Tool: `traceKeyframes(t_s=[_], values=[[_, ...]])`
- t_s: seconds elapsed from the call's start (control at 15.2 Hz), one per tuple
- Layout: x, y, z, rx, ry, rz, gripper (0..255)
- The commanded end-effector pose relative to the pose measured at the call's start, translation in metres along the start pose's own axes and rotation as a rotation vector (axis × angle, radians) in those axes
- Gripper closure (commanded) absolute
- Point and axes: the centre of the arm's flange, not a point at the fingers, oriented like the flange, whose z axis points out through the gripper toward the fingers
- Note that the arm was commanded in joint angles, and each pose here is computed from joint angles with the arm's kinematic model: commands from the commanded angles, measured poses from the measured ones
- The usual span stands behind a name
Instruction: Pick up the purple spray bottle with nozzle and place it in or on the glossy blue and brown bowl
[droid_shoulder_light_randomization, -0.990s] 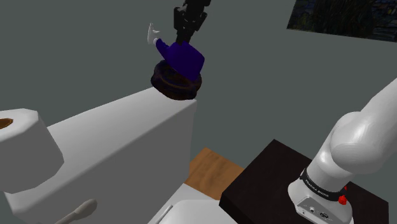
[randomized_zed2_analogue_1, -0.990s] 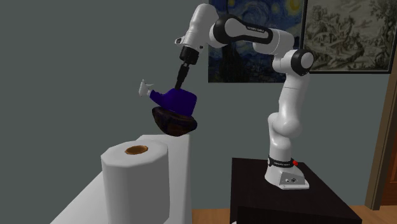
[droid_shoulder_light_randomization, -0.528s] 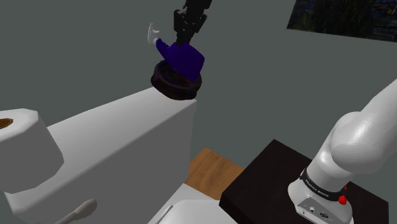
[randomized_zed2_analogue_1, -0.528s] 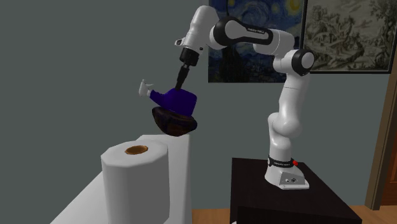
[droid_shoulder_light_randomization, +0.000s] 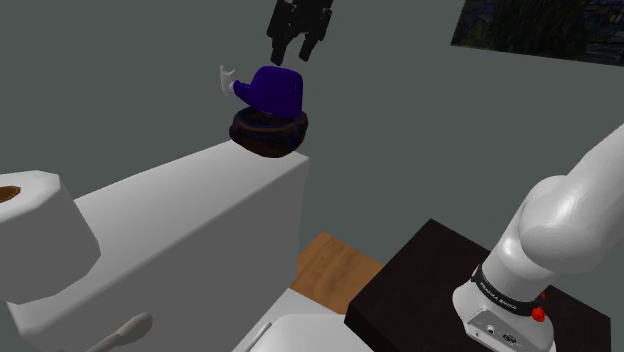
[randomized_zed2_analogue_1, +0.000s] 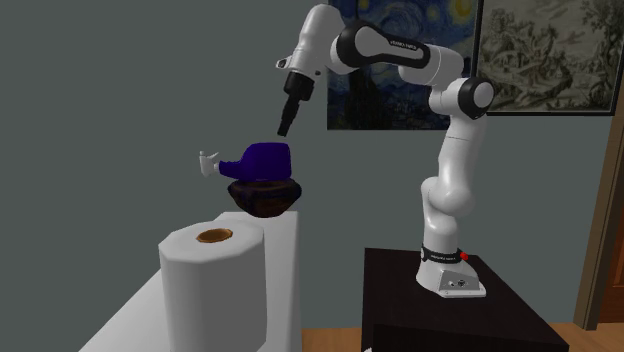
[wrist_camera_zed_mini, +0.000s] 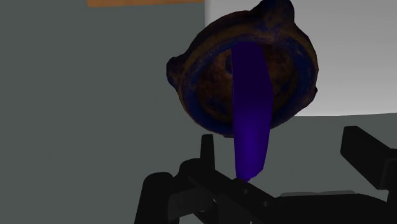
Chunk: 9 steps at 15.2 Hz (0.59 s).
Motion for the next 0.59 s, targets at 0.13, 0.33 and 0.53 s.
traceKeyframes(t_s=[0.13, 0.33, 0.53], values=[[-0.001, 0.001, -0.034, 0.0, -0.001, 0.0, 0], [-0.001, 0.001, -0.034, 0.0, -0.001, 0.0, 0], [-0.001, 0.001, -0.034, 0.0, -0.001, 0.0, 0]])
